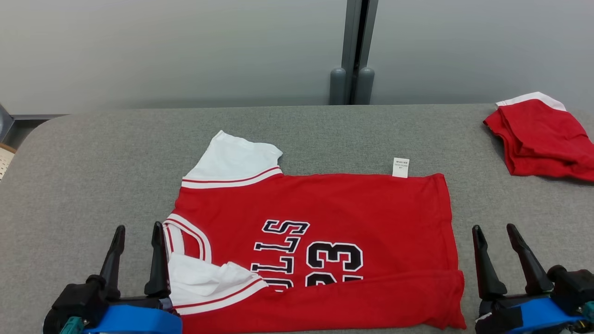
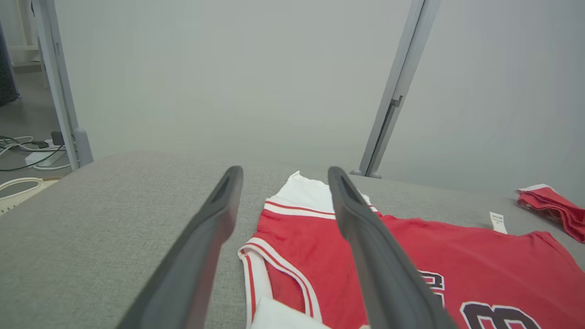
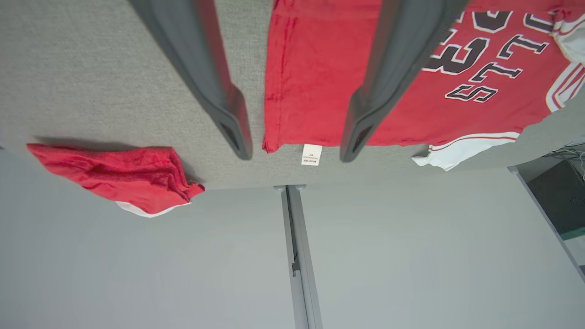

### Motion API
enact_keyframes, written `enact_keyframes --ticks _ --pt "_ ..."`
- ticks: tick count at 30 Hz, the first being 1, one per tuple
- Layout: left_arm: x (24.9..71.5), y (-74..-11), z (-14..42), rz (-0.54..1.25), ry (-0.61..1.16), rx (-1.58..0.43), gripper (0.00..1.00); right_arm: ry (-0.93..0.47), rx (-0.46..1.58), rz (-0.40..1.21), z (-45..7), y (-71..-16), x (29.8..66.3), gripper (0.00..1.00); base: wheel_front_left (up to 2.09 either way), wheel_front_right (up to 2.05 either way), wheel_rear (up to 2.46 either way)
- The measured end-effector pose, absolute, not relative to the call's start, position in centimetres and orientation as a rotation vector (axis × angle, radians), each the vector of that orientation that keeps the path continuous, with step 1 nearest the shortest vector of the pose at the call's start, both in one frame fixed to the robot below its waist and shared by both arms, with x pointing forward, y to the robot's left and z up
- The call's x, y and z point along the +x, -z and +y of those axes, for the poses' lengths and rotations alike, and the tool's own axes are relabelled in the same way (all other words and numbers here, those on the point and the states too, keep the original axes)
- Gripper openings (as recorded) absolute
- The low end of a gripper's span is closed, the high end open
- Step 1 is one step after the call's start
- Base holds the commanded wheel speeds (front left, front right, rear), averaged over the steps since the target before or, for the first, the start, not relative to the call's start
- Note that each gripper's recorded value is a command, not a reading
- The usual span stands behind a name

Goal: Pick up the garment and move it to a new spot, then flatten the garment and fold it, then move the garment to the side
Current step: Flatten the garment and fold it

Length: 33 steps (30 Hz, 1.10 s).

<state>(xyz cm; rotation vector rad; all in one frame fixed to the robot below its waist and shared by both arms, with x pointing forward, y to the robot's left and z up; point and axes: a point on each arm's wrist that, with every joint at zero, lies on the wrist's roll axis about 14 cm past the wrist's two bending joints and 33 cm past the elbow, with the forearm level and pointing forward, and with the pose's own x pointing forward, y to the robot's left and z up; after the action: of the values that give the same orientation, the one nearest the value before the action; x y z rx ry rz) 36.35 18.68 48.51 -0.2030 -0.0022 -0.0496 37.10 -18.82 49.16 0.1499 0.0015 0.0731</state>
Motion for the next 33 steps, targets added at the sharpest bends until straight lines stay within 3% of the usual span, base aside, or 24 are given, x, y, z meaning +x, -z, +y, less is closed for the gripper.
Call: enact_keyframes --ticks 11,33 --pt "38.5 -52.0 19.0 -0.121 0.039 -0.112 1.0 -0.116 0.187 -0.076 -16.0 -50.6 38.4 1.0 0.0 0.0 0.0" --pt "38.1 -47.1 19.1 0.036 0.041 -0.034 1.0 -0.117 0.216 0.0 -15.4 -48.0 37.5 1.0 0.0 0.0 0.0"
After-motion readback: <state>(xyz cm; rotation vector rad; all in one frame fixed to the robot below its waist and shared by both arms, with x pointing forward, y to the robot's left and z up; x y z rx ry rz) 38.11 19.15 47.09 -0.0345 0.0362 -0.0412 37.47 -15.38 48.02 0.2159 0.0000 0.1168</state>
